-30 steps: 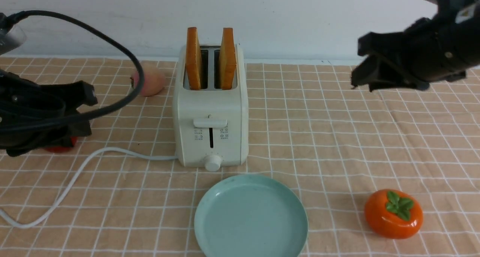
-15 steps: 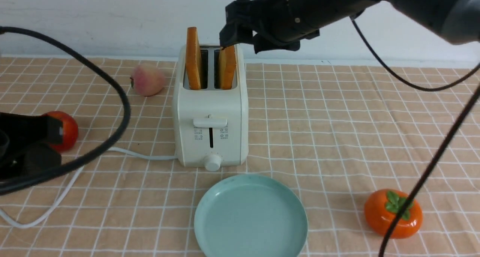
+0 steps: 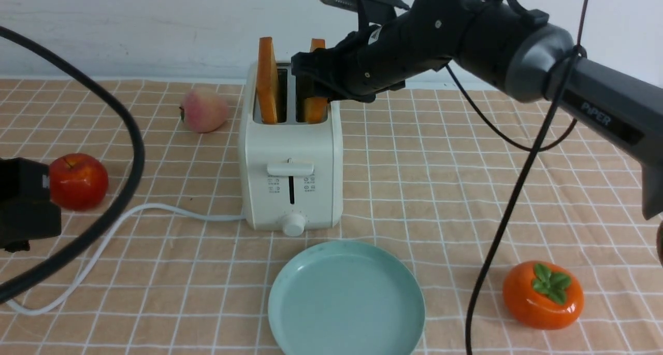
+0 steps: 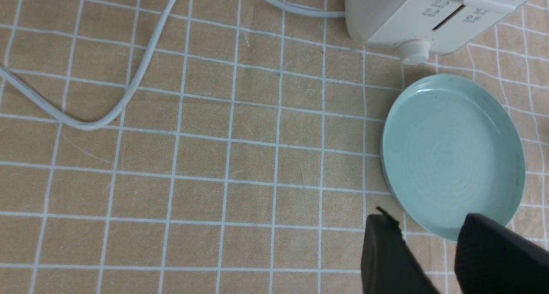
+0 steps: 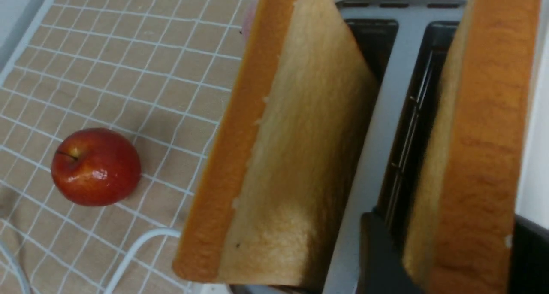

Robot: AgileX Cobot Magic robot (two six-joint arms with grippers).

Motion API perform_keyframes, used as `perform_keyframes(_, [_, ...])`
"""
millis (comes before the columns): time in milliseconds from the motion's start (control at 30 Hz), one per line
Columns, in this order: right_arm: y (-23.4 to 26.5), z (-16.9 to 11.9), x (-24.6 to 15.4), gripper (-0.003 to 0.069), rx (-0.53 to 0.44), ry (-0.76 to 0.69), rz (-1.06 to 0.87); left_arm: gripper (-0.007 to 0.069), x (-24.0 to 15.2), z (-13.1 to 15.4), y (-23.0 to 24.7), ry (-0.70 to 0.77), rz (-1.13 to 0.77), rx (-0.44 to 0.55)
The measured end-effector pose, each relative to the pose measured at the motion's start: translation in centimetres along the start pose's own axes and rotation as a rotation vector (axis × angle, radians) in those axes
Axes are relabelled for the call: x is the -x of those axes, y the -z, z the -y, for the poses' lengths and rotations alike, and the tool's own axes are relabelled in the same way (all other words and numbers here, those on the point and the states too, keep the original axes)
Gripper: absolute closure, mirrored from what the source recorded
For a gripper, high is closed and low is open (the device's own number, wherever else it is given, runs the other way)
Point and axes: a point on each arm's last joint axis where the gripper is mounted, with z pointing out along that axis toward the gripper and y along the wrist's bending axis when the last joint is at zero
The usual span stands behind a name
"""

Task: Take toasted bread from bread machine on light coffee tablecloth place on plate.
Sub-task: 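Grasp the toast slice in the toaster and pull it up out of the slot with the right gripper, then place the held slice of bread on top of the slice on the plate with the right gripper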

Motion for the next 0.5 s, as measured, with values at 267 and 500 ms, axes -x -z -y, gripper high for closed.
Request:
perform_keyframes(267, [2.9, -1.3, 1.8, 0.0545, 0.020, 0.001, 0.063, 0.0387, 0.0, 0.0, 0.1, 0.000, 0.001, -0.001])
perform_keyframes(500, [15.9, -6.2, 6.8, 0.0545, 0.078, 0.111, 0.290, 0.0387, 0.0, 0.0, 0.1, 0.000, 0.002, -0.001])
